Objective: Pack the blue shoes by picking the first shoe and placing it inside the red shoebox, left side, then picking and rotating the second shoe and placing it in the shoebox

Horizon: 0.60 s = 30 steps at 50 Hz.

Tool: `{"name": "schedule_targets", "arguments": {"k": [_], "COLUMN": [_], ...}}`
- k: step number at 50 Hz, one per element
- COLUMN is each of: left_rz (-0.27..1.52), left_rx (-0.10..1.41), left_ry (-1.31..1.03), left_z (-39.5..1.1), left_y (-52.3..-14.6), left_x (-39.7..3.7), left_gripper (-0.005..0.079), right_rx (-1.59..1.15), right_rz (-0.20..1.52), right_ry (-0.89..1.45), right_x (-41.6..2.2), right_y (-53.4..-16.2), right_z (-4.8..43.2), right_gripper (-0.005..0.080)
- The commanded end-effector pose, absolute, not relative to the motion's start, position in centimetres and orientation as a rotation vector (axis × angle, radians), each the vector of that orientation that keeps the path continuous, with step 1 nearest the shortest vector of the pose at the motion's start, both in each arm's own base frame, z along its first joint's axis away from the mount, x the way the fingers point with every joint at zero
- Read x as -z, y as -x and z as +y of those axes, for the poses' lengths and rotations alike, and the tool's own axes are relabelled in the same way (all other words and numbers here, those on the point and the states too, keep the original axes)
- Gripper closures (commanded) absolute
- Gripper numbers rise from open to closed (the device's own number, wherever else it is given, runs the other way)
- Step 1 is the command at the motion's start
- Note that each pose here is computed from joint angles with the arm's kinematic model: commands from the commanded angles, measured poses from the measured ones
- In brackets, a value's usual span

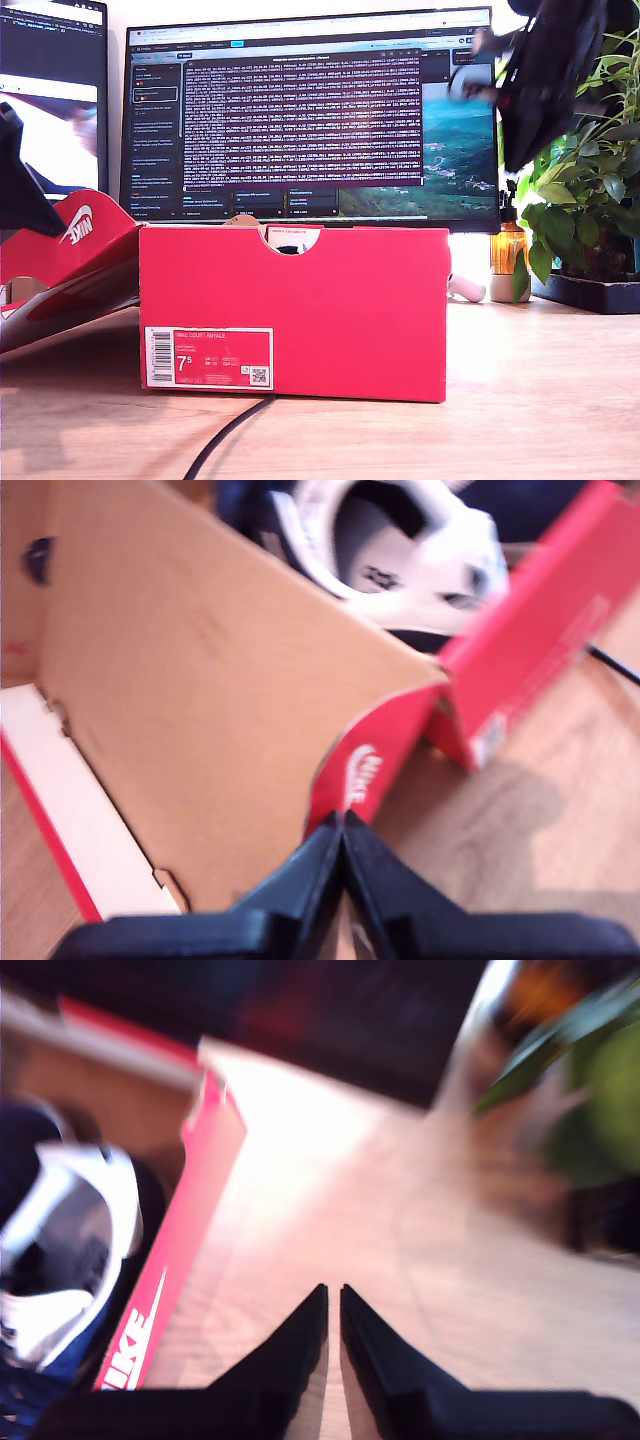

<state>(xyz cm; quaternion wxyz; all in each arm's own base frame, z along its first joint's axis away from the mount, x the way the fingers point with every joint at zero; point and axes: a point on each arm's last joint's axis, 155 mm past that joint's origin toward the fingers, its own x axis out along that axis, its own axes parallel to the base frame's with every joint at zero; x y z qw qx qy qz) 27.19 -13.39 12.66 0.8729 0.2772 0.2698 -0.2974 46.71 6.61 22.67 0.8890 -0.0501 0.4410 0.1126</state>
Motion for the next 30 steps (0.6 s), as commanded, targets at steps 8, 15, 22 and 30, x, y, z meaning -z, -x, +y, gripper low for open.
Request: {"name": "schedule_targets", "arguments": {"k": [8,15,22,30], "left_rz": [0.529,0.604,0.573,0.573], "left_rx": [0.524,0.516,0.473,0.470], "left_ry": [-0.458,-0.435,-0.309,-0.288], "left_z": [-12.0,-11.5,-11.8,-11.9], "left_y": [-29.0,-28.2,-29.0,-29.0], "left_x": [-14.3,-13.0,-14.2,-14.3], "left_gripper": [0.0757,0.0757,0.0757,0.0757], "right_rx": [-0.188,-0.165,-0.175,-0.206], "right_rz": [0.922,0.994,1.083,0.958], "right_ry": [0.067,0.022,0.028,0.022], "right_x": [-20.2,-18.5,-17.5,-20.0], "right_y": [-43.7,-40.9,-38.8,-39.9], "right_z": [4.6,4.3,4.3,5.4], "right_gripper": [0.0763,0.0763,0.0763,0.0763]}}
